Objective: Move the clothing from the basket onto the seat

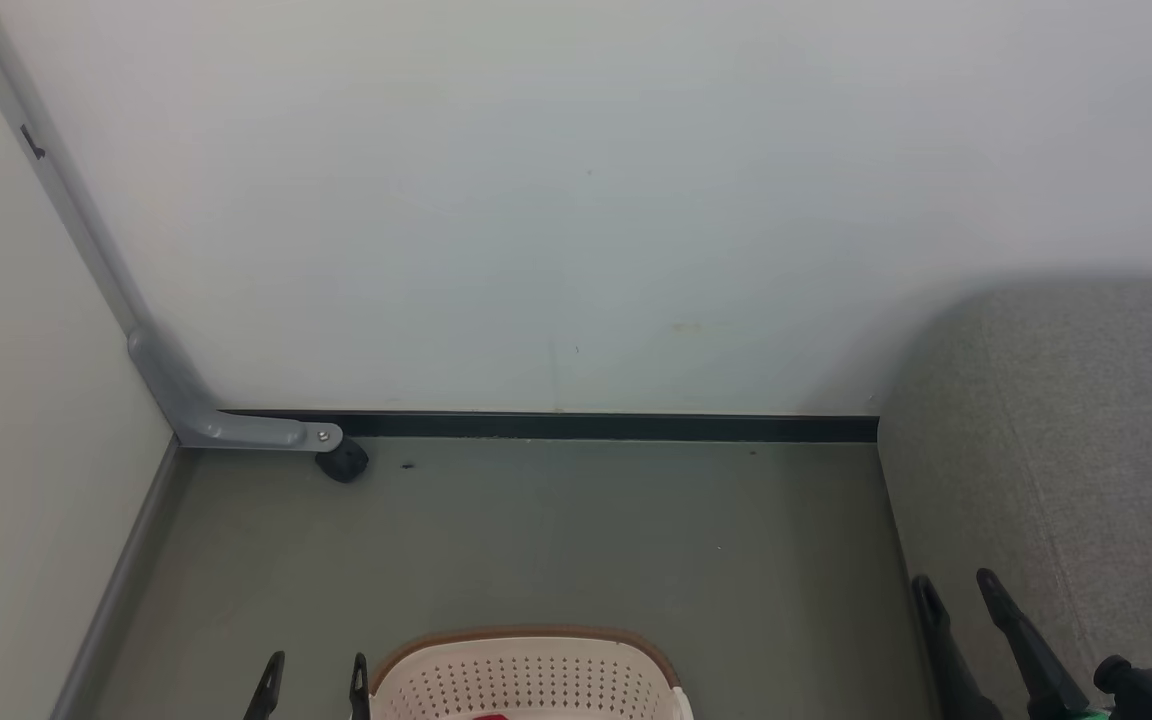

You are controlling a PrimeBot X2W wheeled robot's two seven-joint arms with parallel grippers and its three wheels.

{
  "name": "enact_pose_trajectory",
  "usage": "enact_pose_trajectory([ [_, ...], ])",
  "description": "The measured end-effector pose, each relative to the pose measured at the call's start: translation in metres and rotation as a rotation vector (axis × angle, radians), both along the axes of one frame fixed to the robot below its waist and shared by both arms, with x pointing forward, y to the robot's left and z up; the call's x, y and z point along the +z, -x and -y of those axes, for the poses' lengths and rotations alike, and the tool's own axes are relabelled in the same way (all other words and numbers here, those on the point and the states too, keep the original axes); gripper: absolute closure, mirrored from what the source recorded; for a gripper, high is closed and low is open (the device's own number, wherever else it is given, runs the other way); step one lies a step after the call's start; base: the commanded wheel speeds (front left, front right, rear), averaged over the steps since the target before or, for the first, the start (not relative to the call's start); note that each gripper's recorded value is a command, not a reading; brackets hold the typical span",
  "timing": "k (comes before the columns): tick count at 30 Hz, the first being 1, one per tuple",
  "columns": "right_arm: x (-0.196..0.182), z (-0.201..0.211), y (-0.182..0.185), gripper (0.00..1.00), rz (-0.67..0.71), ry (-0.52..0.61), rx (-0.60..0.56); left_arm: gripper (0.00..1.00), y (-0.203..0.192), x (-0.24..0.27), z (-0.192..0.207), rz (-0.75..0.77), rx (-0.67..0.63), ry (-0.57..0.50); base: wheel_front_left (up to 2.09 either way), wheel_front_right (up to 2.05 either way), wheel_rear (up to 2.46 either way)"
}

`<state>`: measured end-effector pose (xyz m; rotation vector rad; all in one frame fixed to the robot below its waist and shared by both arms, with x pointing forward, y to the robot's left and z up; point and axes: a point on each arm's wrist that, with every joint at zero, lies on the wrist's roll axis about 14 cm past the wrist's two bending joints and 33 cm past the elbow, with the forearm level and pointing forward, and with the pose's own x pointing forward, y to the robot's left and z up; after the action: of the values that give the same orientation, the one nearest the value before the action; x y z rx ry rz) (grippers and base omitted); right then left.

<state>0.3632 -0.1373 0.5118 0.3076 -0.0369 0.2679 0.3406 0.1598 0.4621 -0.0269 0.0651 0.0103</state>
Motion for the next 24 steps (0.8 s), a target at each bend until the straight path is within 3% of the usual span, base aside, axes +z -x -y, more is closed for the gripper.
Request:
enact_pose_trajectory([
  [24, -0.01, 0.015, 0.006, 0.0, -0.018, 0.021, -0.055, 0.0, -0.004, -0.004, 0.016, -0.014, -0.049, 0.009, 0.0, 0.0, 0.0],
])
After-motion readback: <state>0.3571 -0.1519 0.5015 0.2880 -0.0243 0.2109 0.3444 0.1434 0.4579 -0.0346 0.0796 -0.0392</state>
